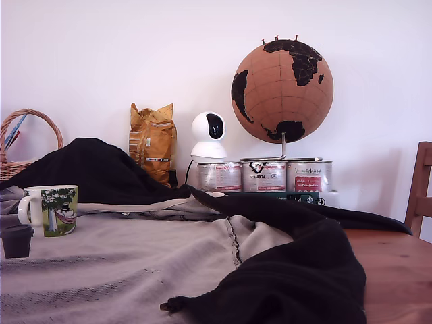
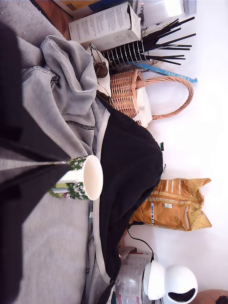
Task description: Pick the grey coffee capsule and place it inside the green coffee cup
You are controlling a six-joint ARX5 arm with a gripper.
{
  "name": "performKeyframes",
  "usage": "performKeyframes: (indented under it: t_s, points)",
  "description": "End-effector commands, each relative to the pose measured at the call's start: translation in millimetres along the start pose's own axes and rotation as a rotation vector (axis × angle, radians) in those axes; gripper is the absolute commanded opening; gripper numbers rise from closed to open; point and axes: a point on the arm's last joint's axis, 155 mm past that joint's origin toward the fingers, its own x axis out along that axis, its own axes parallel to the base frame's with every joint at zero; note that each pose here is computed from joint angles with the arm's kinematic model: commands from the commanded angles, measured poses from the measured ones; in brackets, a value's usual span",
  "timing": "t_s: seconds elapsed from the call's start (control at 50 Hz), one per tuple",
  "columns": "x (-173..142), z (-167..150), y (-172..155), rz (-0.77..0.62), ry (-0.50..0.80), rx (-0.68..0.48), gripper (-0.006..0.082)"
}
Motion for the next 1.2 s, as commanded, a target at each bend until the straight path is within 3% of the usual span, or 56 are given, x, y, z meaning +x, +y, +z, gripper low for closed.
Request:
performKeyframes:
  t_s: [0.0, 0.32, 0.58, 0.74, 1.08, 1.12, 1.18]
  points:
    - [-1, -40, -19, -0.110, 0.123, -0.009, -0.0014]
    - [-2, -44, -21, -0.120, 0.140, -0.048, -0.0014]
    - [-3, 21, -27, -0.169, -0.100, -0.228, -0.0014]
    - [-7, 40, -34, -0.219, -0.163, -0.285, -0.0014]
    - [3, -26, -63, -0.301, 0.131, -0.300, -0.0005]
    - [3, -34, -66, -0.310, 0.166, -0.293, 0.0030]
    - [4, -46, -70, -0.317, 0.218, -0.288, 0.0166]
